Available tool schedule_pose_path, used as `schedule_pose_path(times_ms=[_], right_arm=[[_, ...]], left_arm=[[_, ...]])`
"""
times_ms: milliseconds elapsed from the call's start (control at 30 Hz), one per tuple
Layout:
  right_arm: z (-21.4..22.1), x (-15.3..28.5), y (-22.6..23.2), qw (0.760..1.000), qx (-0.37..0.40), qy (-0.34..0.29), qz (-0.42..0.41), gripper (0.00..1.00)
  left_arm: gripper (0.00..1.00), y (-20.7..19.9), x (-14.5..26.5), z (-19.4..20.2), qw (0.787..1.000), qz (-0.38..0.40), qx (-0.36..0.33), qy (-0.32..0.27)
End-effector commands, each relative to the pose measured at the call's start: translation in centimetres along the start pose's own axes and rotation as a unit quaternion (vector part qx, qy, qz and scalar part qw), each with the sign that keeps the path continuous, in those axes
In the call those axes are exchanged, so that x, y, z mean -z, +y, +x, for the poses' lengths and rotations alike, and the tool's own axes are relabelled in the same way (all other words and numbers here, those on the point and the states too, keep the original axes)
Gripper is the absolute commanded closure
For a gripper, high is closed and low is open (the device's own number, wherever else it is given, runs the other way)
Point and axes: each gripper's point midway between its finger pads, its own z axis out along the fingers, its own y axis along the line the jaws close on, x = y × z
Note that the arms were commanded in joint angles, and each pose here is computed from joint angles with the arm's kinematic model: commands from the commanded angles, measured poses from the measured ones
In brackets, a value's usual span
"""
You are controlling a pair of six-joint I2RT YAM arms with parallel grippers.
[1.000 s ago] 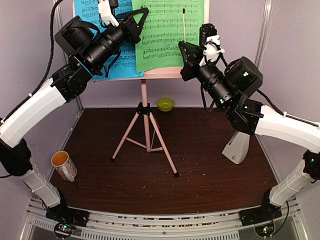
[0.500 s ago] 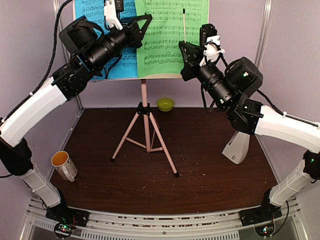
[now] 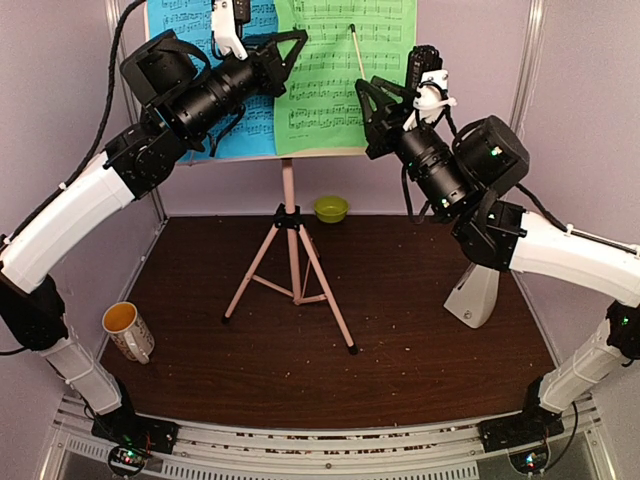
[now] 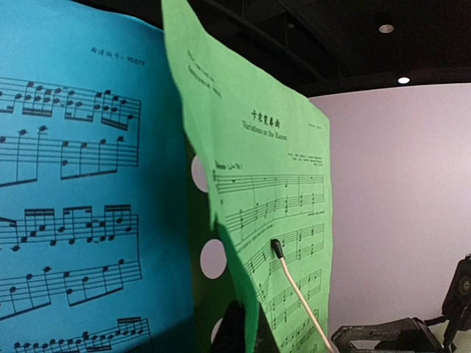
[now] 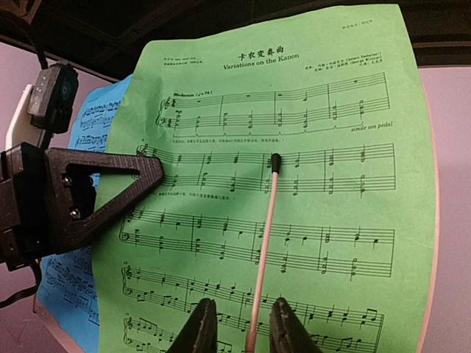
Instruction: Set up the instrument practice props
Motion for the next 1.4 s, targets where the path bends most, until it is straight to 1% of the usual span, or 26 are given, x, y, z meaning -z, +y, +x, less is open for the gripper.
schedule_pose_path(times_ms=[0, 67, 200, 267, 400, 533, 767, 933, 967, 1033, 1167, 1267, 1367], right_arm=[[-2.6, 0.4, -1.0, 0.999, -0.013, -0.028, 0.008, 0.72], [-2.7, 0.4, -1.0, 0.999, -0.013, -0.028, 0.007, 0.69], [-2.9, 0.7, -1.0, 0.999, -0.013, -0.029, 0.004, 0.64], [-3.1, 0.8, -1.1, 0.999, -0.012, -0.029, 0.004, 0.59], [-3.3, 1.2, -1.3, 1.000, -0.010, -0.029, 0.004, 0.50], [-3.3, 1.5, -1.4, 1.000, -0.009, -0.025, 0.002, 0.39], [-3.2, 3.2, -2.1, 1.000, -0.014, -0.006, 0.002, 0.22], [-1.9, 5.3, -3.1, 0.999, -0.027, 0.041, 0.010, 0.08], [-1.3, 5.9, -3.5, 0.998, -0.028, 0.059, 0.017, 0.07], [-0.1, 7.5, -5.0, 0.994, -0.034, 0.092, 0.050, 0.05], [2.3, 11.5, -8.7, 0.977, -0.044, 0.159, 0.133, 0.03], [4.0, 14.8, -10.7, 0.963, -0.056, 0.193, 0.181, 0.02], [5.6, 18.1, -13.3, 0.939, -0.052, 0.227, 0.252, 0.00]], left_arm=[[1.00, 0.1, 0.3, -1.6, 1.000, 0.003, -0.002, -0.017], [0.97, 0.1, 0.4, -1.7, 1.000, 0.003, -0.004, -0.017], [0.80, -0.2, 0.9, -2.4, 1.000, 0.013, -0.010, -0.019], [0.73, -0.2, 1.4, -2.6, 1.000, 0.012, -0.014, -0.019], [0.64, 0.3, 2.6, -3.1, 0.999, -0.001, -0.027, -0.019], [0.54, 0.3, 3.8, -3.4, 0.999, 0.000, -0.040, -0.009], [0.44, 0.5, 6.9, -2.4, 0.998, 0.003, -0.064, 0.023], [0.35, 0.5, 9.9, -1.1, 0.996, 0.008, -0.078, 0.049], [0.34, 0.6, 10.2, -0.1, 0.995, 0.007, -0.078, 0.060], [0.34, 0.9, 11.6, 0.4, 0.995, 0.002, -0.078, 0.066], [0.34, 1.8, 13.8, 3.5, 0.993, -0.018, -0.073, 0.096], [0.33, 2.2, 15.2, 5.2, 0.991, -0.027, -0.069, 0.109], [0.32, 2.6, 16.4, 7.1, 0.990, -0.039, -0.055, 0.124]])
